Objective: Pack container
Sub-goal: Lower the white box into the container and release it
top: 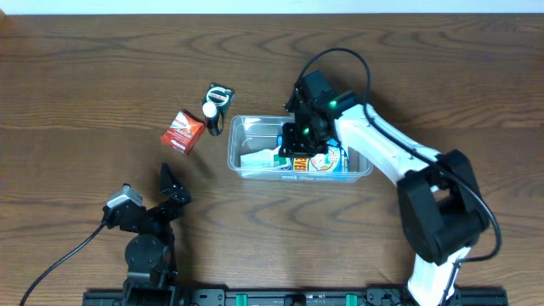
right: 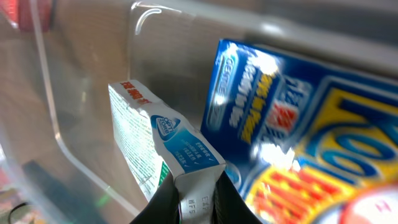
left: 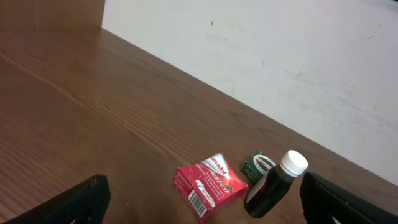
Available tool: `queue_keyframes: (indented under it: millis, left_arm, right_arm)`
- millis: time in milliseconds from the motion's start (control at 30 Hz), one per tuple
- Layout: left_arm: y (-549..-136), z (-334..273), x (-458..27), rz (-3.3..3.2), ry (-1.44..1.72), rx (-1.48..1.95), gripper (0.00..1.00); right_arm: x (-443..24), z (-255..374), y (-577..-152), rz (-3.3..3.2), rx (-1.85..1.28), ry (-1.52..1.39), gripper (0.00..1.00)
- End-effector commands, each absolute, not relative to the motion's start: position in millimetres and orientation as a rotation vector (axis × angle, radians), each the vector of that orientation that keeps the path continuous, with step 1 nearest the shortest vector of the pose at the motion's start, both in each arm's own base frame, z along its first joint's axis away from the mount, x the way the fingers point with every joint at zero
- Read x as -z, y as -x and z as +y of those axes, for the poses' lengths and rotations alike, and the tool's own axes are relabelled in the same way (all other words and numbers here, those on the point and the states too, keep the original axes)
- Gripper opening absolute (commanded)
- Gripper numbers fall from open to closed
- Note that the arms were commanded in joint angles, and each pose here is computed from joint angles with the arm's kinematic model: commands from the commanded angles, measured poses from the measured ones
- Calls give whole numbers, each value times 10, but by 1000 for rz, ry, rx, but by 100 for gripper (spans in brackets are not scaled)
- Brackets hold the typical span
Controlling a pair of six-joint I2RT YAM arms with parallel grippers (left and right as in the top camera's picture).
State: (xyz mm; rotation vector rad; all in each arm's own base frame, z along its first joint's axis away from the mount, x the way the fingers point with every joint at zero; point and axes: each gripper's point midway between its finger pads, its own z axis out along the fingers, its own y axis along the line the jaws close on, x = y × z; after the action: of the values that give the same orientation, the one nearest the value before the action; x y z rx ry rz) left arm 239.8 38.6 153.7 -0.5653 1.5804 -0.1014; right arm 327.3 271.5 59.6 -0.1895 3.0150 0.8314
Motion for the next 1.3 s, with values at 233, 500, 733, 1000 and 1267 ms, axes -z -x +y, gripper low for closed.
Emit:
queue_keyframes:
  millis: [233, 500, 733, 1000, 1267]
  left_arm:
    - [-2378, 432, -1376, 1623, 572, 52, 98]
    - [-2378, 432, -1377, 1622, 572, 52, 98]
    - [-2378, 432, -1376, 1623, 572, 52, 98]
    - [-2378, 432, -1376, 1623, 572, 52, 98]
    - [-2378, 432, -1376, 1623, 572, 52, 98]
  right_arm:
    - [-1250, 2407, -3232, 2909, -789, 194, 9]
    - [-1223, 1949, -3153, 2983, -529, 108, 9]
    - [-1165, 1776, -3180, 2991, -385, 81, 9]
    - [-1128, 1670, -3210, 2983, -291, 69, 10]
    - [-1050, 1625, -3159, 3004, -262, 66, 12]
